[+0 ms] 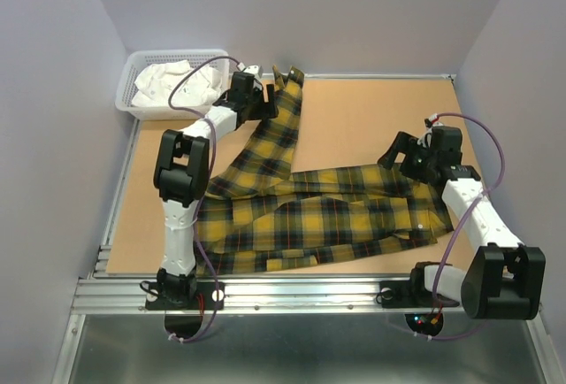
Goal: Fold and stack the long sleeve shirts
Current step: Fold the shirt
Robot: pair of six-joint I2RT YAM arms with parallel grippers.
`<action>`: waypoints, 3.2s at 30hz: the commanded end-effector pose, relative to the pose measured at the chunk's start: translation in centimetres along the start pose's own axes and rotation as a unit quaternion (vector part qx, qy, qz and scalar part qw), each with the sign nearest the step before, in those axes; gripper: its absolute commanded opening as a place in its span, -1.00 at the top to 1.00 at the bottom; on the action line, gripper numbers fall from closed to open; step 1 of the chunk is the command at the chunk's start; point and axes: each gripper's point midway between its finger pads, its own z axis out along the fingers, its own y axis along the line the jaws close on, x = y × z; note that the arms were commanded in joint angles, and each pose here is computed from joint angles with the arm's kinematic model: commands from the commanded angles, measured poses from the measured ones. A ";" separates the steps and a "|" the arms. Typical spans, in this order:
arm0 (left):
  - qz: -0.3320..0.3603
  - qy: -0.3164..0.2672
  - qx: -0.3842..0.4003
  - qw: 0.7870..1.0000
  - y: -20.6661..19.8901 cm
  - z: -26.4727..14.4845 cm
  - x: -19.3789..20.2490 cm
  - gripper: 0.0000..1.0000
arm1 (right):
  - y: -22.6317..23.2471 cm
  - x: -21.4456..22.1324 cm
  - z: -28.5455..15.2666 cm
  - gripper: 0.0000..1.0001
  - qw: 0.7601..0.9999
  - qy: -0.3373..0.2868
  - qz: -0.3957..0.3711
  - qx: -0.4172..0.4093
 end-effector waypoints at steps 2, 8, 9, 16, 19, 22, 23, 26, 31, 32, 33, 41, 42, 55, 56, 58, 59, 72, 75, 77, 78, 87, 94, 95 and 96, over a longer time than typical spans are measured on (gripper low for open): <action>0.016 -0.025 0.025 0.999 -1.6 2.0 -2.3 -0.63 | 1.8 -1.5 -1.5 -0.96 0.999 -0.022 -0.022 -0.029; 0.016 -0.014 0.043 0.999 -2.2 4.2 -1.5 -0.03 | 1.6 -0.9 -1.7 -0.96 0.999 -0.018 -0.025 -0.027; 0.017 -0.015 0.049 0.999 -2.5 4.0 -1.7 0.16 | 1.5 -0.9 -1.7 -0.96 0.999 -0.017 -0.025 -0.025; 0.056 -0.033 0.094 0.993 -6.4 -1.3 -2.7 1.00 | 1.6 -1.5 -1.9 -0.96 0.999 -0.024 -0.034 -0.024; 0.071 -0.030 0.121 0.990 -8.9 -5.6 -1.6 1.00 | 1.8 -2.3 -2.1 -0.96 0.998 -0.034 -0.040 -0.024; 0.081 -0.017 0.151 0.985 -11.0 -10.0 0.8 1.00 | 2.2 -2.9 -2.4 -0.96 0.998 -0.041 -0.042 -0.027; 0.084 -0.012 0.160 0.984 -11.5 -11.2 1.5 1.00 | 2.3 -3.0 -2.4 -0.96 0.998 -0.042 -0.043 -0.028; 0.093 -0.001 0.188 0.978 -12.6 -15.7 4.3 0.99 | 2.7 -3.4 -2.7 -0.96 0.997 -0.046 -0.043 -0.035; 0.105 0.057 0.257 0.959 -13.9 -22.4 10.7 0.98 | 2.7 -2.9 -2.7 -0.95 0.997 -0.044 -0.044 -0.037; 0.106 0.072 0.276 0.952 -14.2 -24.3 11.8 0.95 | 2.6 -2.9 -2.8 -0.95 0.997 -0.045 -0.045 -0.036; 0.103 0.095 0.278 0.950 -13.6 -24.8 13.8 0.93 | 2.4 -2.9 -2.8 -0.95 0.997 -0.046 -0.047 -0.030; 0.046 0.187 0.282 0.940 -12.0 -29.9 21.2 0.64 | 2.6 -2.3 -2.6 -0.95 0.998 -0.036 -0.042 -0.040; 0.035 0.204 0.283 0.936 -11.6 -30.5 22.3 0.63 | 2.5 -2.1 -2.5 -0.95 0.998 -0.033 -0.042 -0.040; 0.034 0.236 0.310 0.920 -11.0 -35.2 24.3 -0.12 | 2.6 -2.0 -1.7 -0.95 0.998 -0.017 -0.036 -0.043; 0.040 0.206 0.316 0.925 -11.5 -35.2 23.0 -0.18 | 2.6 -2.0 -1.6 -0.95 0.998 -0.015 -0.035 -0.045; 0.038 0.149 0.310 0.938 -12.3 -35.7 19.7 -0.37 | 3.0 -2.1 -1.6 -0.94 0.998 -0.012 -0.035 -0.052; 0.035 0.131 0.301 0.944 -12.4 -35.5 18.7 -0.38 | 3.1 -2.1 -1.5 -0.94 0.998 -0.011 -0.035 -0.055; -0.104 -0.082 -0.013 0.991 -4.5 -30.5 6.7 -0.33 | 3.8 -1.0 0.5 -0.92 0.997 0.033 -0.034 -0.067; -0.155 -0.065 -0.113 0.979 0.9 -27.7 7.7 -0.28 | 4.3 -0.2 1.2 -0.91 0.996 0.048 -0.041 -0.068; -0.201 -0.028 -0.148 0.968 4.5 -25.1 9.4 -0.23 | 4.3 0.0 1.7 -0.89 0.996 0.053 -0.040 -0.064; -0.215 -0.020 -0.163 0.963 5.6 -24.5 10.3 -0.22 | 4.3 -0.1 1.8 -0.88 0.996 0.053 -0.040 -0.062; -0.248 0.034 -0.231 0.940 10.2 -20.7 14.6 0.04 | 3.7 0.6 3.6 -0.69 0.996 0.073 -0.035 -0.037; -0.275 0.057 -0.295 0.913 13.3 -21.0 17.5 0.12 | -0.3 2.9 5.6 -0.47 0.994 0.090 0.020 0.057; -0.277 0.059 -0.297 0.912 13.6 -20.9 17.6 0.14 | -1.3 3.3 6.0 -0.46 0.992 0.092 0.027 0.080; -0.277 0.065 -0.293 0.913 13.6 -20.7 17.8 0.14 | -1.8 3.5 6.2 -0.45 0.991 0.092 0.028 0.092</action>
